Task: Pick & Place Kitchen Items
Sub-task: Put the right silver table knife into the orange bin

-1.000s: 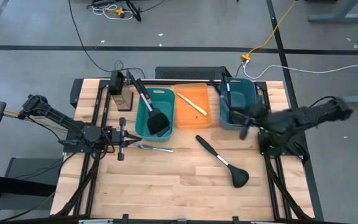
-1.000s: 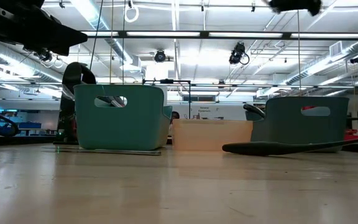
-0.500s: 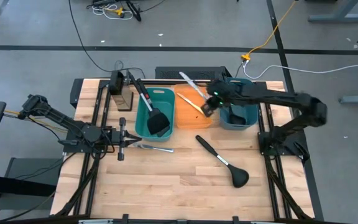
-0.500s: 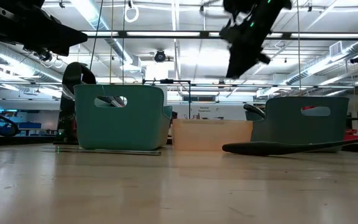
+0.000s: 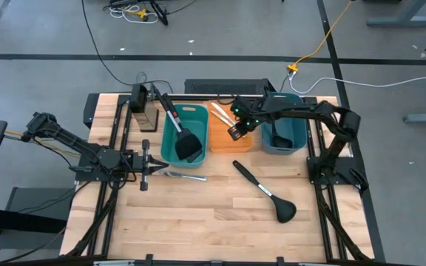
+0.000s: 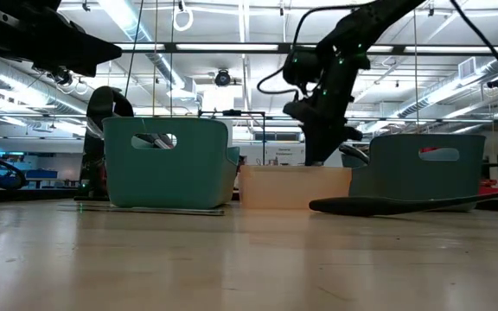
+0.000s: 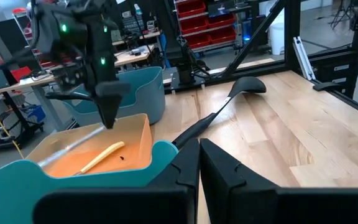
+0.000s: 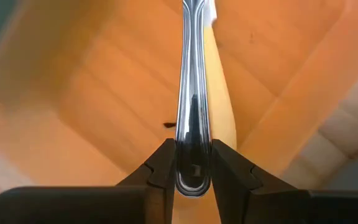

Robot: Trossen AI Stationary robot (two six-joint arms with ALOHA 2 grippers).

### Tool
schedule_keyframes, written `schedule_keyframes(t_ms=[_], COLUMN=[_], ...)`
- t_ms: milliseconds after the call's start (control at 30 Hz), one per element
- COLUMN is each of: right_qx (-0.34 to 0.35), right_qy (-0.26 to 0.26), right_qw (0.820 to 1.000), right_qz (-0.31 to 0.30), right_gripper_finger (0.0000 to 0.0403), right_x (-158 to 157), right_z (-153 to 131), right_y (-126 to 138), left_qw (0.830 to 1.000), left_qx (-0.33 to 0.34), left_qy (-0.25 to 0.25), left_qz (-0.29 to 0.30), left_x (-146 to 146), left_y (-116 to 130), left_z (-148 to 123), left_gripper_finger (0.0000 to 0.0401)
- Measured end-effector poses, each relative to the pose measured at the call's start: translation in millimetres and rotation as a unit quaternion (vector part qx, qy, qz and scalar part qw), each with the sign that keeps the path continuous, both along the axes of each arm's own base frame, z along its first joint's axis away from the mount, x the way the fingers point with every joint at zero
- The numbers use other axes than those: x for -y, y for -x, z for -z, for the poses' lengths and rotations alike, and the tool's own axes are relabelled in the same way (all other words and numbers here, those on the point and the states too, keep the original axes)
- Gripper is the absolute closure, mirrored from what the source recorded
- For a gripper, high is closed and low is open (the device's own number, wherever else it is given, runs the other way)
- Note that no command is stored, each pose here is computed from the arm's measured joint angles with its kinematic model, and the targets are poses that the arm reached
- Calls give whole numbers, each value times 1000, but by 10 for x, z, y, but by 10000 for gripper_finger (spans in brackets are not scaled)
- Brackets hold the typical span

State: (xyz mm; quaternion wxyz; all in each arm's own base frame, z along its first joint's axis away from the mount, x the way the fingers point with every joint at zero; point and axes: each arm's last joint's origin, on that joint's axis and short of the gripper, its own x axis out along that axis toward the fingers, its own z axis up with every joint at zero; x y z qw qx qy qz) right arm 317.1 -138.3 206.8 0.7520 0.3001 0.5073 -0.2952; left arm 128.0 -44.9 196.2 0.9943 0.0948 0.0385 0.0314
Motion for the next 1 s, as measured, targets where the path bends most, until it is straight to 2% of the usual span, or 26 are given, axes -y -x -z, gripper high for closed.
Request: schedule_keyframes(t_ms=[367, 600, 900, 1000], right_qx=[-24, -34, -48, -49], right_qy=[-5, 11, 5, 8], right_qw=[1000, 999, 999, 999], right_qz=[2, -2, -6, -4], right_gripper_finger=[322, 322, 321, 294], right_x=[57, 83, 103, 107], right_z=[318, 417, 564, 572], right_y=[-124, -159, -190, -192], left_qw=[1000, 1000, 1000, 1000], left_qx=[0, 0, -1, -1], left_qy=[-1, -1, -1, -1], left_qz=[0, 0, 0, 1], left_x=[0, 0, 0, 1], left_y=[0, 0, 0, 0], left_z=[0, 1, 2, 3], left_gripper_finger=[385, 385, 385, 385])
